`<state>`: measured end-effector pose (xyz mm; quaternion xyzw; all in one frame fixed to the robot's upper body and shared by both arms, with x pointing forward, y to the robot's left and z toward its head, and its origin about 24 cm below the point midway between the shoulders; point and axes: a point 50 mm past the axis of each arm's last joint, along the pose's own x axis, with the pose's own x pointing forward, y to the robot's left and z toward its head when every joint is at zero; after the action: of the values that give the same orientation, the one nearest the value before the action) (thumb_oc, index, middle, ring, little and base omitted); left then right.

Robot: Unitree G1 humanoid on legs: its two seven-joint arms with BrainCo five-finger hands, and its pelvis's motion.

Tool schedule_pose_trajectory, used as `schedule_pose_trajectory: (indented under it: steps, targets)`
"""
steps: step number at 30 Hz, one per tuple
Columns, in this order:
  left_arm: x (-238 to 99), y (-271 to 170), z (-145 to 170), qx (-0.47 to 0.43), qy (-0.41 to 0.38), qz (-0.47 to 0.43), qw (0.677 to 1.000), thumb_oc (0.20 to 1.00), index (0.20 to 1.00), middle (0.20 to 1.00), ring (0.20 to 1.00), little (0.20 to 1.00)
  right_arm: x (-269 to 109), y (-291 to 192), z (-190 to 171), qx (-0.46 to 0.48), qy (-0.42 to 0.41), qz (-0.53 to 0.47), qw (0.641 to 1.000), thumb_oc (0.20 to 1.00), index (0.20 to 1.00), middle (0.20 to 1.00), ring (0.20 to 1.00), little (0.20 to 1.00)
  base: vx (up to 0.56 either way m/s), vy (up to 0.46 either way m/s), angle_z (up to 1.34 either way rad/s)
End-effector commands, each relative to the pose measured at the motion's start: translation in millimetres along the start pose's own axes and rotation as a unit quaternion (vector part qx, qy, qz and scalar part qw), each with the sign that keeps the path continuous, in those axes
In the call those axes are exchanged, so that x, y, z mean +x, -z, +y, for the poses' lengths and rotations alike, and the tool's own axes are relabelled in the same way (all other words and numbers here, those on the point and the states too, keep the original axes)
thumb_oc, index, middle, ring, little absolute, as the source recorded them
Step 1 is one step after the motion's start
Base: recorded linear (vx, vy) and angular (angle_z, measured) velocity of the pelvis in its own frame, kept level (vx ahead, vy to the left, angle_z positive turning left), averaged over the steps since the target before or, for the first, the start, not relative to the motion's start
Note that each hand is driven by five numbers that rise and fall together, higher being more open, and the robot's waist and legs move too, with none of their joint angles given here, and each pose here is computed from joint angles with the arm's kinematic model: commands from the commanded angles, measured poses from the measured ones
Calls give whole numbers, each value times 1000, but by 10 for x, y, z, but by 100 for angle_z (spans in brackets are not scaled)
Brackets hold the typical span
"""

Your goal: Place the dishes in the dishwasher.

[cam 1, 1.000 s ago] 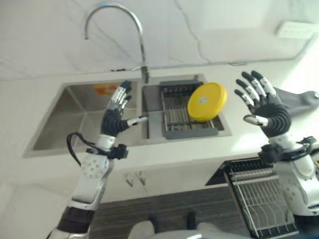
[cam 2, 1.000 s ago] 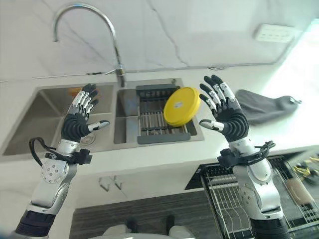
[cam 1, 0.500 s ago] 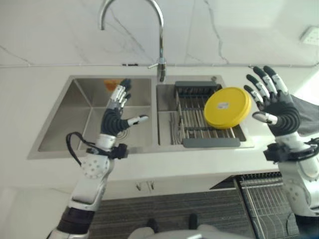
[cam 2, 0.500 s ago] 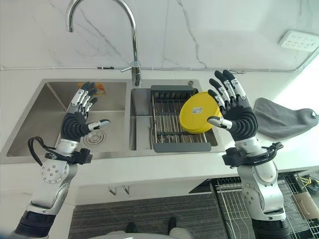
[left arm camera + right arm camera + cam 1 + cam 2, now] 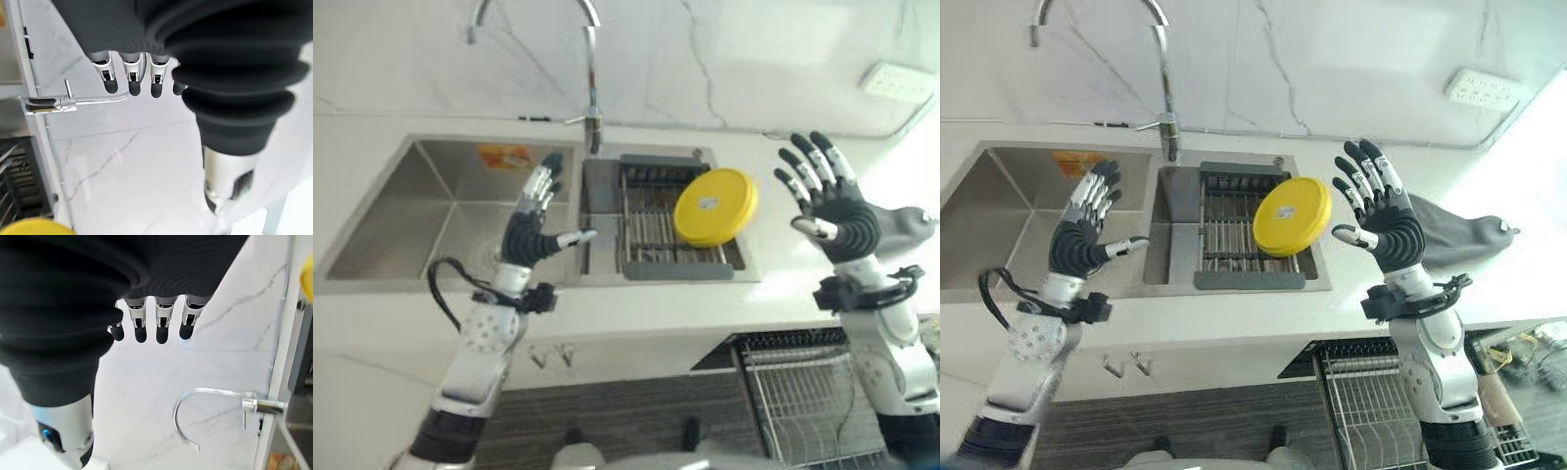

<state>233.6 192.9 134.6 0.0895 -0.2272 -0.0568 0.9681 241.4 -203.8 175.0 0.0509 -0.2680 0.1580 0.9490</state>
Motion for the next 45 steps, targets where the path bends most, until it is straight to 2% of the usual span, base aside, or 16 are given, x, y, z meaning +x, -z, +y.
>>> schedule_pose_trajectory:
  steps: [1,13,21,22,25,45]
  targets:
    - [144,-237,33,11,-8,-72,997,1000,1000,1000,1000,1000,99,-241,-86,-9,21,-61,998,1000,1000,1000,1000,1000,39,-133,-7]
    - [179,-185,22,13,-5,-60,998,1000,1000,1000,1000,1000,148,14,-324,25,114,13,993,1000,1000,1000,1000,1000,13,-60,-6]
    - [224,-166,-7,11,5,-59,998,1000,1000,1000,1000,1000,183,347,-487,88,171,85,978,1000,1000,1000,1000,1000,7,-11,11]
    - [232,-159,-10,11,8,-57,998,1000,1000,1000,1000,1000,180,443,-499,126,176,105,971,1000,1000,1000,1000,1000,20,-10,12]
    - [266,-154,-28,11,16,-57,998,1000,1000,1000,1000,1000,218,565,-575,160,210,125,957,1000,1000,1000,1000,1000,20,-6,24]
    - [308,-123,-10,11,20,-46,999,1000,1000,1000,1000,1000,297,680,-818,171,260,173,934,1000,1000,1000,1000,1000,5,0,3]
